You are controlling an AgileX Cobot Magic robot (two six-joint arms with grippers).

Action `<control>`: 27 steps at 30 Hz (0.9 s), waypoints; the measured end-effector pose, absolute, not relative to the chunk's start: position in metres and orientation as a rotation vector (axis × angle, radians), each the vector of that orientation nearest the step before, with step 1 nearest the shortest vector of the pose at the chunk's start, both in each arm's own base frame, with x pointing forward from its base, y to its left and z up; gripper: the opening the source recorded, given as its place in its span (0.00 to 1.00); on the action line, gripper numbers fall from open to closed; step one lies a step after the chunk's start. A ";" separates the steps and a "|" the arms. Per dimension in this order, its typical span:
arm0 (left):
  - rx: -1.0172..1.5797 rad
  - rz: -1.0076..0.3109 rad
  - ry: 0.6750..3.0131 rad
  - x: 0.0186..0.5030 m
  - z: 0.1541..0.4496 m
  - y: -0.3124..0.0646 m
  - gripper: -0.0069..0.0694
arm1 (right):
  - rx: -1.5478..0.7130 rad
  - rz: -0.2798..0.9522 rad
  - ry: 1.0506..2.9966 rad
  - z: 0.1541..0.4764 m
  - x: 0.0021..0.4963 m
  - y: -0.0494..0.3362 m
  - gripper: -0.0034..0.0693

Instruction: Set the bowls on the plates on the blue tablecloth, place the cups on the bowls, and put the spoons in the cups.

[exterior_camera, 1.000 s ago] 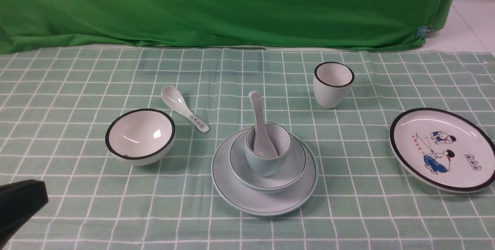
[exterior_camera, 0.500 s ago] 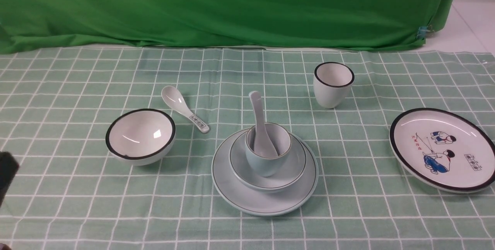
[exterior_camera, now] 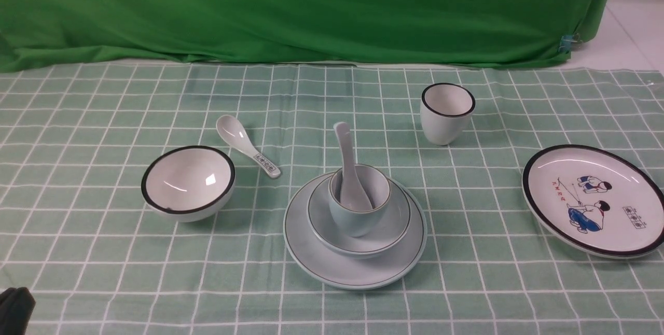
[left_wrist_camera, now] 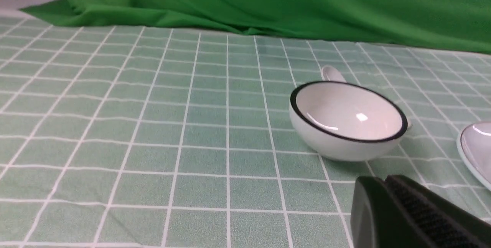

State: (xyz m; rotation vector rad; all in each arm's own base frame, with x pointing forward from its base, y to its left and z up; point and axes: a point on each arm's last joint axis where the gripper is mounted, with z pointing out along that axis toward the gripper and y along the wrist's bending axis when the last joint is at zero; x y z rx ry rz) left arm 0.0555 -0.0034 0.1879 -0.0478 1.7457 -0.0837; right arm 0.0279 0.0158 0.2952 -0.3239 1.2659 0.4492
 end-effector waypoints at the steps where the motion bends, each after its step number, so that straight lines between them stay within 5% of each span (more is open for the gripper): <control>1: -0.048 -0.084 1.747 0.055 0.188 -0.003 0.10 | -0.324 0.449 1.266 0.295 0.028 0.016 0.29; 22: -0.045 -0.082 1.750 0.055 0.187 -0.003 0.10 | -0.324 0.449 1.266 0.295 0.028 0.016 0.33; 27: -0.044 -0.080 1.751 0.055 0.187 -0.003 0.10 | -0.359 0.332 1.360 0.284 0.031 0.016 0.34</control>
